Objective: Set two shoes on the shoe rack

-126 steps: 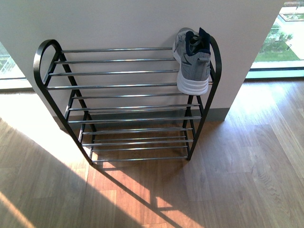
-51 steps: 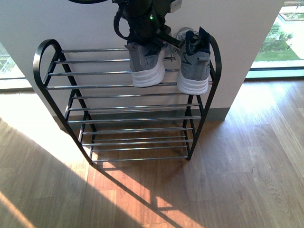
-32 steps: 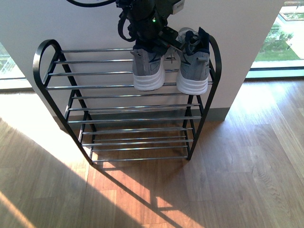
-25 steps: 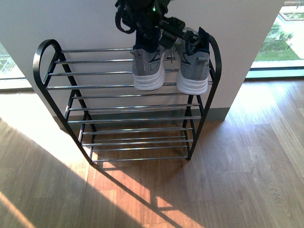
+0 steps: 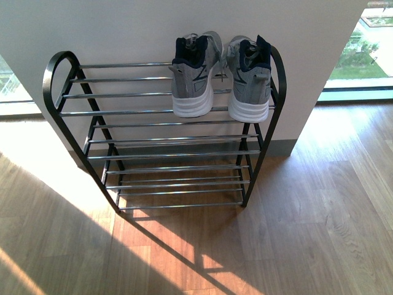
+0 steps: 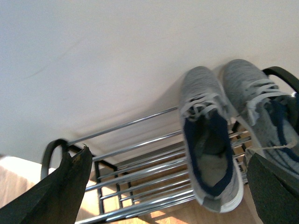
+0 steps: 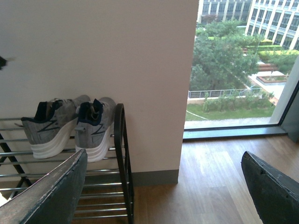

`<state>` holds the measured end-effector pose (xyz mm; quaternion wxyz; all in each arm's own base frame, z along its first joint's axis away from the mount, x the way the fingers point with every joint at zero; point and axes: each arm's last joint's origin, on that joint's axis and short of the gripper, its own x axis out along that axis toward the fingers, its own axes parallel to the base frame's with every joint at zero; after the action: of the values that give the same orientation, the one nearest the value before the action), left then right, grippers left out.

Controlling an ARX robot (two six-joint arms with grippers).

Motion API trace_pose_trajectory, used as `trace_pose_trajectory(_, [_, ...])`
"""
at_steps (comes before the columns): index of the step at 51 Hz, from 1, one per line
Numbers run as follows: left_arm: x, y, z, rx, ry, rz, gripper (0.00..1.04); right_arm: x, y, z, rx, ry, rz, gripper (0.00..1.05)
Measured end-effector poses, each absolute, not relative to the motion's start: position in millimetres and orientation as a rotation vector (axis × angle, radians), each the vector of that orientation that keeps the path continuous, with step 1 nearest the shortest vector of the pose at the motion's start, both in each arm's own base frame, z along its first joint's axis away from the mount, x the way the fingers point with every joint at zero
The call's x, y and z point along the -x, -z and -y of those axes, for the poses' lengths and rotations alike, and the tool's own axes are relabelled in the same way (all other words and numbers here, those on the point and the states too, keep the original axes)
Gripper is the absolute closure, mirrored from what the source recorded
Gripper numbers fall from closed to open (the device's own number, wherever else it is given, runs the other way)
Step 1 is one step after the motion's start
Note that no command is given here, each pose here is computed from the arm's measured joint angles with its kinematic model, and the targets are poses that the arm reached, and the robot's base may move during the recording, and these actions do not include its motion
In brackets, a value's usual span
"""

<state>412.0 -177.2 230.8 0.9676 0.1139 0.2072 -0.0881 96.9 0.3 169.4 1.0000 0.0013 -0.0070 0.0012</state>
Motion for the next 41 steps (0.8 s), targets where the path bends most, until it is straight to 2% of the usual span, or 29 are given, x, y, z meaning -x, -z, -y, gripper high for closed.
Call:
trace_pose_trajectory(13, [-306, -253, 95, -0.098, -0.142, -0.367, 0.09, -97, -169, 0, -0.003, -0.002, 0.014, 0.09])
trace_pose_trajectory(17, [-278, -254, 70, -0.034, -0.27, -0.341, 0.09, -97, -169, 0, -0.003, -0.002, 0.014, 0.09])
trace_pose_trajectory(22, [-258, -256, 55, 0.03, -0.341, -0.315, 0.09, -97, -169, 0, -0.003, -0.002, 0.014, 0.09])
trace_pose_trajectory(28, [-256, -259, 54, 0.062, -0.34, -0.299, 0.09, -97, -169, 0, -0.002, -0.004, 0.014, 0.09])
trace_pose_trajectory(30, [-256, -256, 53, 0.07, -0.282, -0.279, 0.12, -97, -169, 0, -0.002, -0.004, 0.014, 0.09])
trace_pose_trajectory(36, [-244, -239, 46, 0.059, -0.025, -0.091, 0.32, -97, -169, 0, -0.003, -0.001, 0.014, 0.09])
trace_pose_trajectory(41, [-230, -232, 40, 0.042, 0.016, -0.019, 0.45, -97, -169, 0, -0.003, -0.002, 0.014, 0.09])
